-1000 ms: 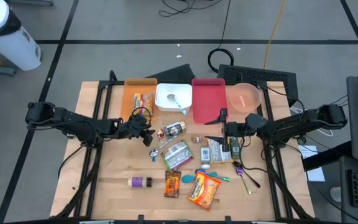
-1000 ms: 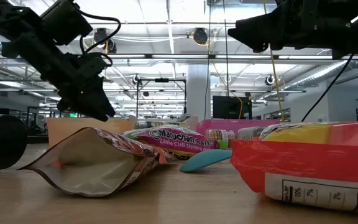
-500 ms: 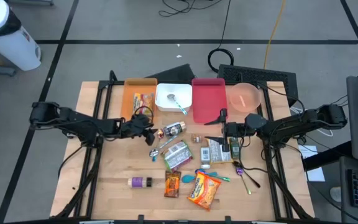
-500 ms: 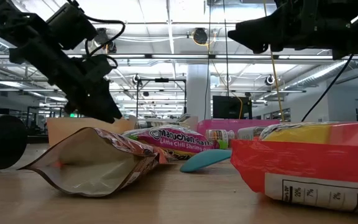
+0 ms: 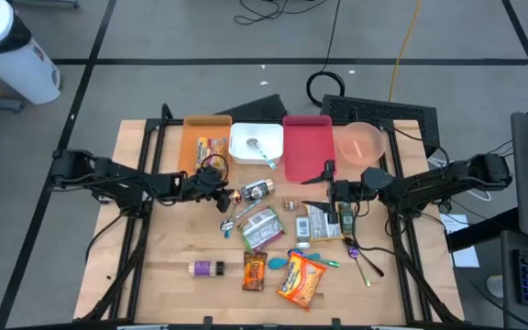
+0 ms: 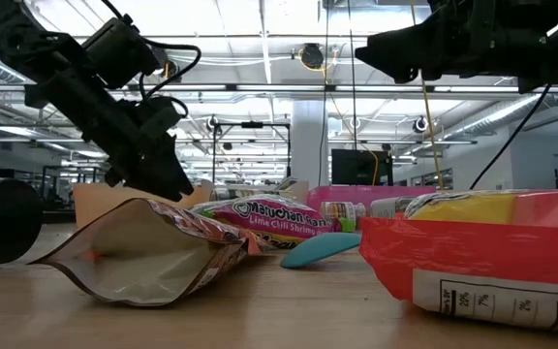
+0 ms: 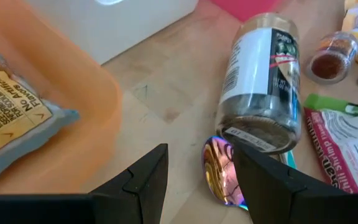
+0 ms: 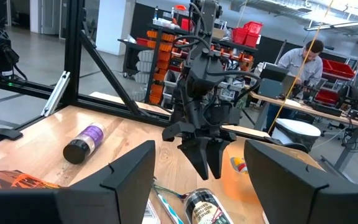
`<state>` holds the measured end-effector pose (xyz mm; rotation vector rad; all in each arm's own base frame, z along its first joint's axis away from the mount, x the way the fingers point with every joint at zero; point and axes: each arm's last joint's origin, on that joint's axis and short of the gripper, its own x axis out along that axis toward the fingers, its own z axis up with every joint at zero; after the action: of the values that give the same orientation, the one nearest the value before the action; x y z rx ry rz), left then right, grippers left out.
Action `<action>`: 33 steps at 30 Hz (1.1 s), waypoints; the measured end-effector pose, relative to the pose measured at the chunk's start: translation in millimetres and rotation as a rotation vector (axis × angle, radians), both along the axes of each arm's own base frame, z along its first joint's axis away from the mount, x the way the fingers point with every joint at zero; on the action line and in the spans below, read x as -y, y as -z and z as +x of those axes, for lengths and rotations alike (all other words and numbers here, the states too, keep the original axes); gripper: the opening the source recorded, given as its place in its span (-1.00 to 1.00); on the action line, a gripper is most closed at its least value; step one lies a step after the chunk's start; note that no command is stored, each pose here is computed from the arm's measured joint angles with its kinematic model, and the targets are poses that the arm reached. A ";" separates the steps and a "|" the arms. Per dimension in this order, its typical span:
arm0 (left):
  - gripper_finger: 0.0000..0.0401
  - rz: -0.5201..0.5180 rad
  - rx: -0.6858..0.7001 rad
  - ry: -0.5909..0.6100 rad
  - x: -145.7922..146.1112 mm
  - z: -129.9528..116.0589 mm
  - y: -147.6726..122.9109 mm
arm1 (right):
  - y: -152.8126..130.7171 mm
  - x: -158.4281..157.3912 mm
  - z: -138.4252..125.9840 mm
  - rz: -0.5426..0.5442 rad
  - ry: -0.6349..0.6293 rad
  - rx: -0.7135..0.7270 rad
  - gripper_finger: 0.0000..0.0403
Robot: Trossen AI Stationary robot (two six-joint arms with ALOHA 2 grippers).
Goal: Pick & Place Food Item
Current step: Put the left purple spoon into the white bin
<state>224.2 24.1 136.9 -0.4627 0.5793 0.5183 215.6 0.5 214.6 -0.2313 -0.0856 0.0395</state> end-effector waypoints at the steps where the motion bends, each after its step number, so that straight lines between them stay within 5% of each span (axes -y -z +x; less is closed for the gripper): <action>1: -0.07 -0.002 0.001 0.003 0.2 0.1 0.0 | 0.0 0.1 0.0 0.000 0.001 0.000 0.20; 33: -0.07 -0.023 -0.018 0.015 3.2 10.5 11.2 | 1.0 2.1 0.2 0.001 0.010 -0.013 0.20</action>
<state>234.6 20.8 125.8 -0.4760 0.6061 0.5021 215.9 -1.6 213.5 -0.2305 -0.0712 0.0311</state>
